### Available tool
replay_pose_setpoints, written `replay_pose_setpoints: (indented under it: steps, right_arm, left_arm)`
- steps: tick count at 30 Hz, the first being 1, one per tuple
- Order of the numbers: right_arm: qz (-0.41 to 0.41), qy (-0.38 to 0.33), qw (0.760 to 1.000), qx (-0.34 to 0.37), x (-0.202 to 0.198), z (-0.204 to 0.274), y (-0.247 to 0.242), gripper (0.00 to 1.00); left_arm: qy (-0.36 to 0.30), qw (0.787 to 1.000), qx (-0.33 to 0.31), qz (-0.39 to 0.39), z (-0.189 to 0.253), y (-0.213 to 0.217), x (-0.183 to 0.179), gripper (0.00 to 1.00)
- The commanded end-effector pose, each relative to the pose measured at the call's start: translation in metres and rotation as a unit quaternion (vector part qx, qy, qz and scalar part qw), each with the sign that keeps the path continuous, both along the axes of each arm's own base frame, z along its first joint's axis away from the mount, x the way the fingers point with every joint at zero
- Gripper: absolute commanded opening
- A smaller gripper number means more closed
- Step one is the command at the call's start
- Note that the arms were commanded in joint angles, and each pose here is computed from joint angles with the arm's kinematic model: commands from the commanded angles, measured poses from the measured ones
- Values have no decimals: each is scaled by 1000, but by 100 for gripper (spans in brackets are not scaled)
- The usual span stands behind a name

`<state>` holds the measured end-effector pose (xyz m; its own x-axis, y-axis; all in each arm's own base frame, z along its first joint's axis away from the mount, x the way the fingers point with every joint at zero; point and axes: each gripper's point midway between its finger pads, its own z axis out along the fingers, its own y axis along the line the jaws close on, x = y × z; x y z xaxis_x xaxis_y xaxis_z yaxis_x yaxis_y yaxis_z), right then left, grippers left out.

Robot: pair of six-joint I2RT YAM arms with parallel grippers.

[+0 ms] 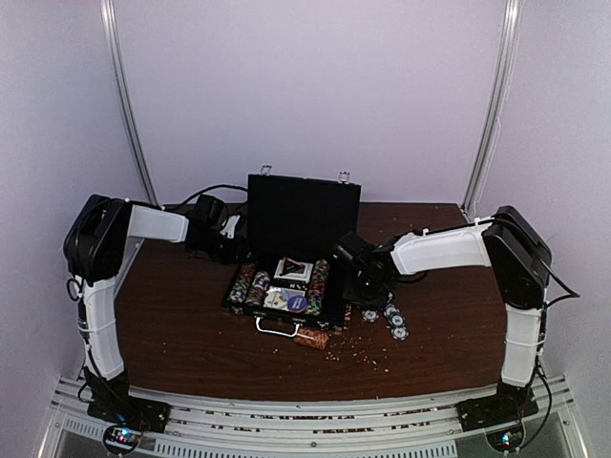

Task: Pack up texas hold em set
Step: Pick up the dice from the center of the board.

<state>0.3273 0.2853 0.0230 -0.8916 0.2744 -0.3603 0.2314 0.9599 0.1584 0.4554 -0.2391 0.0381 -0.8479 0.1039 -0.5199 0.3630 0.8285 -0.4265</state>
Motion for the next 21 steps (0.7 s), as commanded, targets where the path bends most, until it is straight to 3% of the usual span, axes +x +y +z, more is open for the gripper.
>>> replay_pose_setpoints:
  steps: [1,15,21]
  right_arm:
    - [-1,8,1000,-7,0,-12,2,18]
    - [12,-1,1000,-10,-7,11,-7,1]
    - [29,-12,1000,-5,-10,30,-6,0]
  left_arm:
    - [41,998,51,-11,-39,15,-28,46]
    - [79,996,50,9,-43,18,-65,44]
    - [92,994,54,15,-45,18,-85,44]
